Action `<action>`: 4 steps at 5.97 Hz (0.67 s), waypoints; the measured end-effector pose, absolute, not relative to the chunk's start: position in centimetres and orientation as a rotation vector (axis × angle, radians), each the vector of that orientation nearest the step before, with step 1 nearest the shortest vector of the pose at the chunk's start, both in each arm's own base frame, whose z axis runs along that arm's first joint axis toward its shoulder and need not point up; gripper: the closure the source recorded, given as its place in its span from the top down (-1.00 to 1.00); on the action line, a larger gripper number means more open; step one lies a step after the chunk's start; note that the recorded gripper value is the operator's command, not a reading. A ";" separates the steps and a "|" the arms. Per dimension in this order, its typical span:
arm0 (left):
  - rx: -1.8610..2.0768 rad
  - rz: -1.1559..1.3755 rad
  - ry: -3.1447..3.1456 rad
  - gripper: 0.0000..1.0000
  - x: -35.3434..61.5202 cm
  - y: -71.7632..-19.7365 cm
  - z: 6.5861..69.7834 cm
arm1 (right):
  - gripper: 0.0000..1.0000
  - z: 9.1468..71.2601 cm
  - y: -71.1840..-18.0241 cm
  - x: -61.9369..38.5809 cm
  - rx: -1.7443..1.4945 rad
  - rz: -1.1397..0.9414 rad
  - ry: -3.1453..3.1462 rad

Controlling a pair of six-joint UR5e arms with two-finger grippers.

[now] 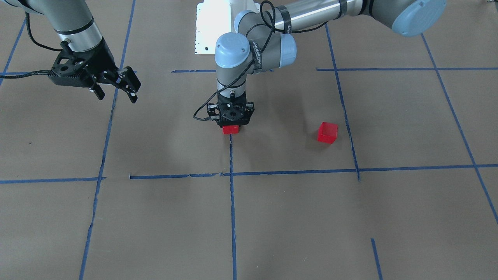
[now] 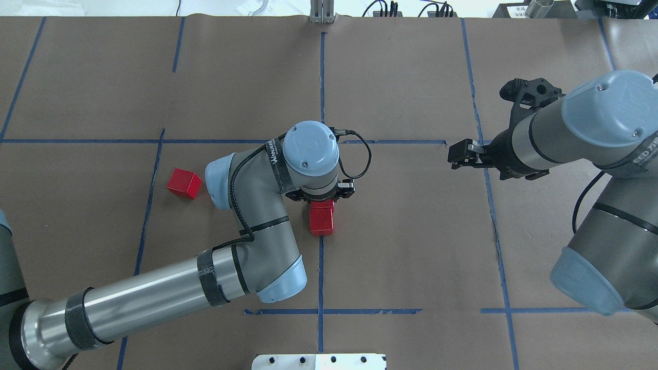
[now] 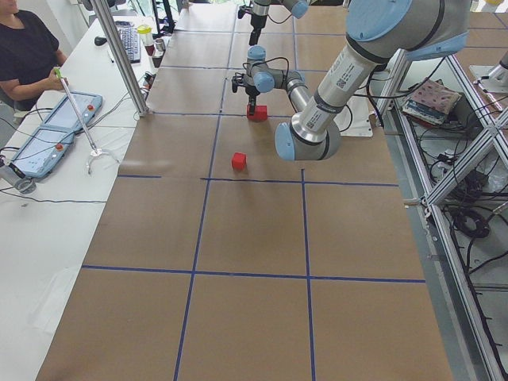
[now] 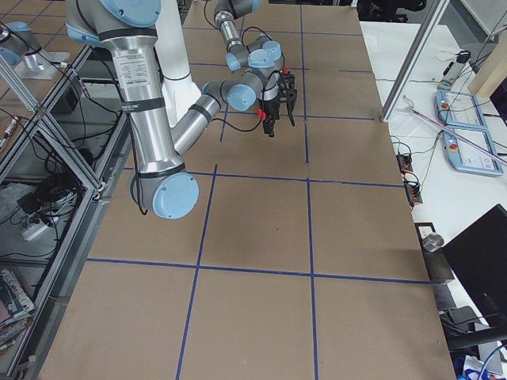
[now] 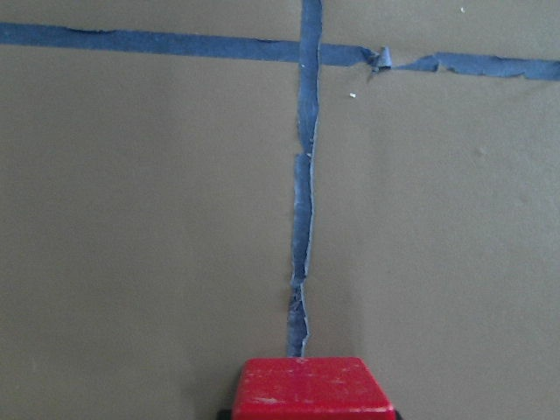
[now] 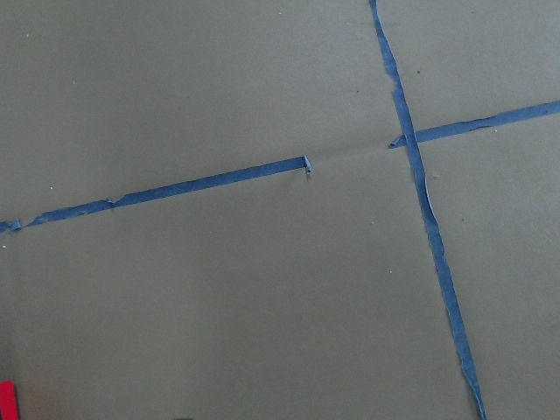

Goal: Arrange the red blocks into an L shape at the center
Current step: 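Lower the cube against the center cube and open the left gripper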

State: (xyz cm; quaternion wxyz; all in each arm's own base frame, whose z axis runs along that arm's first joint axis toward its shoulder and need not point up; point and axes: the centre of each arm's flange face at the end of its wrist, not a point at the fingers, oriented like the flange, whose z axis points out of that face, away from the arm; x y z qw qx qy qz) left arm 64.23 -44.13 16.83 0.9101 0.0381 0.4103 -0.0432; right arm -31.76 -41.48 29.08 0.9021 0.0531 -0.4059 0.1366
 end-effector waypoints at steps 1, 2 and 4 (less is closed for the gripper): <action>0.077 -0.090 0.842 -0.89 64.2 -44.1 16.9 | 1.00 29.1 -41.5 -31.8 0.110 0.282 -0.840; 0.076 -0.090 0.840 -0.81 64.2 -44.1 16.9 | 1.00 29.1 -41.5 -31.8 0.110 0.283 -0.839; 0.075 -0.091 0.835 0.65 64.1 -44.1 17.3 | 1.00 29.2 -41.5 -31.8 0.108 0.282 -0.837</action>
